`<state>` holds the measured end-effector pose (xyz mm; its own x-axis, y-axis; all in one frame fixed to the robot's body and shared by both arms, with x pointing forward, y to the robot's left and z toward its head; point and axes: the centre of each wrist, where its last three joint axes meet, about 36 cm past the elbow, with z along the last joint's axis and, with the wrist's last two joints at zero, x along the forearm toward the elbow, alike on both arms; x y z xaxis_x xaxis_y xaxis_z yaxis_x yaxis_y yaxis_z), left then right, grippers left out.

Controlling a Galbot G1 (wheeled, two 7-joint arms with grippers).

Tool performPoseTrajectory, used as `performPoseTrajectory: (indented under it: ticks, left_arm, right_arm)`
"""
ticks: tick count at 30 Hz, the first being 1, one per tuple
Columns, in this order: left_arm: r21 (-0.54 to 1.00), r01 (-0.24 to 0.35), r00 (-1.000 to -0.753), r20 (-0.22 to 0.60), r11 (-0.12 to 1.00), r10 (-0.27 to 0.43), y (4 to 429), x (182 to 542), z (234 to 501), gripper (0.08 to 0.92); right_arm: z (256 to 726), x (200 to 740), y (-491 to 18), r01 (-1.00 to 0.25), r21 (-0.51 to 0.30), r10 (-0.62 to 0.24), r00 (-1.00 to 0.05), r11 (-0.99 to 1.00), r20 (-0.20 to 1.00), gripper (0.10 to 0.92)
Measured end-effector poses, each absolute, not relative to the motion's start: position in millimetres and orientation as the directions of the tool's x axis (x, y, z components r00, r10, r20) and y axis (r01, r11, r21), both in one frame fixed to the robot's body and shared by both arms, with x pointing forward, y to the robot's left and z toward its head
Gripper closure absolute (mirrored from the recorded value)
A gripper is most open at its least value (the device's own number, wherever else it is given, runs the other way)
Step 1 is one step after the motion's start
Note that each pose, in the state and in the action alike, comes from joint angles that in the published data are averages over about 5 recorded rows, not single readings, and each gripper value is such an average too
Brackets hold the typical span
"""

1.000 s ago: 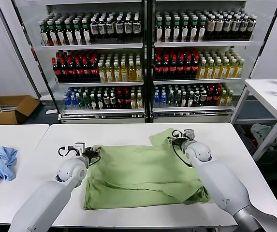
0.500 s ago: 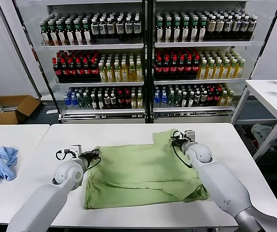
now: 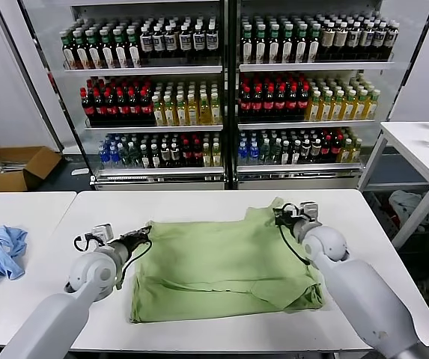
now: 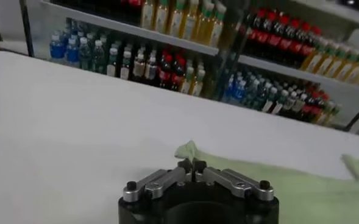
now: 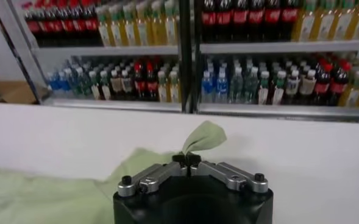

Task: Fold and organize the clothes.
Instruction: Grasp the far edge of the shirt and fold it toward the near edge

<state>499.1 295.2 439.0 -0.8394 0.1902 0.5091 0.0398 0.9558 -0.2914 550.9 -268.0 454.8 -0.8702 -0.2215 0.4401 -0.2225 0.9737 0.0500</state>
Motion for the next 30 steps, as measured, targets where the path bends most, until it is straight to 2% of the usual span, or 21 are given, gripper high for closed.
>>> performPoseTrajectory:
  ticks: [11, 22, 26, 30]
  left_arm:
    - [-0.343, 0.062, -0.846, 0.480, 0.937, 0.231, 302, 453, 460, 0.915]
    - [-0.297, 0.118, -0.807, 0.528, 0.947, 0.266, 293, 412, 455, 0.915]
    - [-0.254, 0.152, -0.798, 0.539, 0.955, 0.270, 286, 400, 451, 0.884]
    - [-0.202, 0.181, -0.804, 0.533, 0.962, 0.264, 277, 387, 448, 0.782]
  right_arm:
    - [469, 466, -282, -0.230, 0.038, -0.226, -0.888, 0.972, 0.401, 0.916]
    - [460, 391, -287, -0.192, 0.031, -0.185, -0.879, 0.981, 0.439, 0.916]
    - [455, 372, -286, -0.181, 0.017, -0.168, -0.869, 0.983, 0.465, 0.858]
    - [455, 357, -286, -0.173, -0.003, -0.151, -0.867, 0.985, 0.475, 0.747]
